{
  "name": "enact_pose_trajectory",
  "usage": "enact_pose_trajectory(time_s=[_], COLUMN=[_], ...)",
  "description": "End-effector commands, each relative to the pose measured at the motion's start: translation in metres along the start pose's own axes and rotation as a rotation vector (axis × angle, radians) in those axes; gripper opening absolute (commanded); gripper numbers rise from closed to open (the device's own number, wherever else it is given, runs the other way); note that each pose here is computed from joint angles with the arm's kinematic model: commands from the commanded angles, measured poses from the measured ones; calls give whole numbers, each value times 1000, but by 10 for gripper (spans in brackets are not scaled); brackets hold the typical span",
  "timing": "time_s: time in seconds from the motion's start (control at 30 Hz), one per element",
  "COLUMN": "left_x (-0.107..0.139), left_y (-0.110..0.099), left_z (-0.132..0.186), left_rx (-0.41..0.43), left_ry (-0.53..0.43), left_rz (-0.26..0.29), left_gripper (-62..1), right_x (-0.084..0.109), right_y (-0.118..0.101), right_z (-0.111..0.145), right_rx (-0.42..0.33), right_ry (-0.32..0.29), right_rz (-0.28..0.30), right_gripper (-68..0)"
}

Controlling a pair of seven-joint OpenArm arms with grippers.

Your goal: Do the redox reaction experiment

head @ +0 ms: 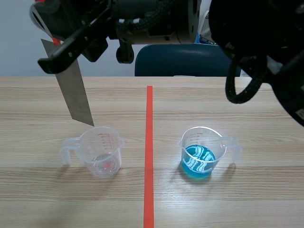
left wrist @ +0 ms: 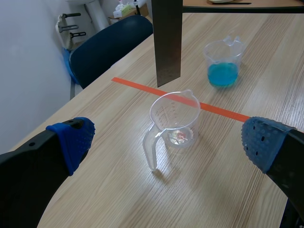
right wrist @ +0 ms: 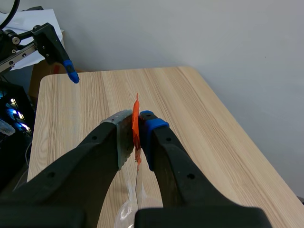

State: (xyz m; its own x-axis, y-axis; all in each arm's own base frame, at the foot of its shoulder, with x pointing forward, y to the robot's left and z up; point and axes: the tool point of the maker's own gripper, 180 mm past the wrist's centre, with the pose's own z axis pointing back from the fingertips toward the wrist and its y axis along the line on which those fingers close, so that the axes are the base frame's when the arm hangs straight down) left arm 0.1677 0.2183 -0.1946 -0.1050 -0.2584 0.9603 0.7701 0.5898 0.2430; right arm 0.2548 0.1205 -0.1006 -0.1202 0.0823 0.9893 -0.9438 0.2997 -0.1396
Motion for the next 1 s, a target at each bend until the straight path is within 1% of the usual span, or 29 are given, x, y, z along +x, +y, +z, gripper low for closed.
enact_pose_trajectory(time_s=[0.0, 0.23, 0.5, 0.63, 0.77, 0.83, 0.97], left_x=[9, 9, 8, 8, 8, 8, 8], left_y=[4, 4, 4, 4, 4, 4, 4], left_z=[-1, -1, -1, -1, -1, -1, -1], left_rx=[14, 14, 14, 14, 14, 14, 13], left_ry=[-39, -38, -34, -35, -34, -34, -34], left_rz=[-10, -10, -10, -10, -10, -10, -10], left_gripper=[14, 14, 14, 14, 14, 14, 14], right_x=[8, 8, 2, 4, 7, 6, 1], right_y=[-3, -4, -6, -3, -3, -5, -14], right_z=[0, 0, 5, 14, 25, 31, 46], right_rx=[-4, -5, -11, -7, -2, -9, -45], right_ry=[-23, -23, 2, 5, 4, 8, 19], right_rz=[9, 10, 19, 47, 55, 62, 58], right_gripper=[-667, -667, -667, -667, -667, -667, -667])
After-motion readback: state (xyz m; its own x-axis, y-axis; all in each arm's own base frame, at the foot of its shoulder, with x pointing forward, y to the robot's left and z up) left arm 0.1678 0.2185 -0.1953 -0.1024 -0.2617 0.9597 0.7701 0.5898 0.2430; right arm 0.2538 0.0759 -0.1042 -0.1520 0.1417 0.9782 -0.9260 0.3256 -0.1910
